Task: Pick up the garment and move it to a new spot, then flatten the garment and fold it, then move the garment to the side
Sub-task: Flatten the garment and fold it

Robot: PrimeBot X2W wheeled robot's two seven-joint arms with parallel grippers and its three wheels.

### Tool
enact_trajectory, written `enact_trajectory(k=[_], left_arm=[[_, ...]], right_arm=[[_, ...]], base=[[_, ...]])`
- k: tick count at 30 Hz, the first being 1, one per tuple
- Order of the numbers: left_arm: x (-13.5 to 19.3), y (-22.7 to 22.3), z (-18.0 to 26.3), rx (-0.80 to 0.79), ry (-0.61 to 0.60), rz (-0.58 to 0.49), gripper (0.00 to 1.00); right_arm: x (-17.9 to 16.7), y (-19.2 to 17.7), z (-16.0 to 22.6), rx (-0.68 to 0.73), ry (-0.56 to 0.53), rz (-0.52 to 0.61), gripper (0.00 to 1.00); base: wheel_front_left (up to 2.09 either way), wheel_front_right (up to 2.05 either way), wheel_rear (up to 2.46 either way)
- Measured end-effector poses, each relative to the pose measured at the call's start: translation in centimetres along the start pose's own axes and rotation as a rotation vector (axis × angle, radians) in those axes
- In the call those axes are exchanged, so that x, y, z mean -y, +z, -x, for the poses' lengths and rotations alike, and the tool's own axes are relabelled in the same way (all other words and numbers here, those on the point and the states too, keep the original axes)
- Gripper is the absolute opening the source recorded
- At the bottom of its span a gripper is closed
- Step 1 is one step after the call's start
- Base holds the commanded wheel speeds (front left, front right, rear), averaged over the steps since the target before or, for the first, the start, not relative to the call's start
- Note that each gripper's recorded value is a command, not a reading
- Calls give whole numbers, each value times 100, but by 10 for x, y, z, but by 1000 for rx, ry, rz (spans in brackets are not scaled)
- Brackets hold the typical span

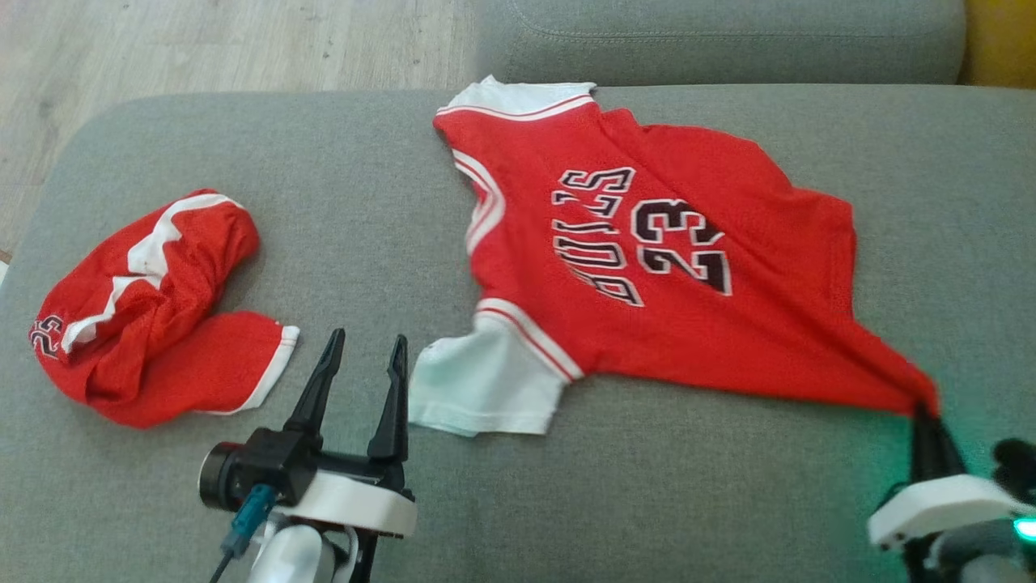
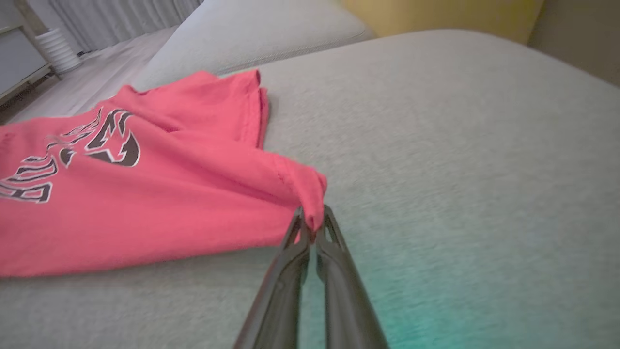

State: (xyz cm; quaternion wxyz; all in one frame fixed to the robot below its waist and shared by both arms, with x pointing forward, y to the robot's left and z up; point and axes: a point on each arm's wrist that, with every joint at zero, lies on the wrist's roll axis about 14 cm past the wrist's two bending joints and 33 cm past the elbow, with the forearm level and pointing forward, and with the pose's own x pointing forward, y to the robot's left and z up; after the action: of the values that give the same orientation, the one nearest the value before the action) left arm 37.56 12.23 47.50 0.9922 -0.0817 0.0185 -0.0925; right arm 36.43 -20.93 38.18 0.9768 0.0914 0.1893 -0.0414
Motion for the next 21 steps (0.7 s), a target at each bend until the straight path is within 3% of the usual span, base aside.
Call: enact_trajectory(k=[6, 21], left_arm=[[2, -20, 6, -64, -4, 1, 100], [21, -93, 28, -362, -84, 12, 100]], right_arm=[[10, 19, -8, 45, -35, 3, 0], [-4, 11, -7, 23, 8, -11, 0]], base=[[0, 0, 0], [0, 0, 0]])
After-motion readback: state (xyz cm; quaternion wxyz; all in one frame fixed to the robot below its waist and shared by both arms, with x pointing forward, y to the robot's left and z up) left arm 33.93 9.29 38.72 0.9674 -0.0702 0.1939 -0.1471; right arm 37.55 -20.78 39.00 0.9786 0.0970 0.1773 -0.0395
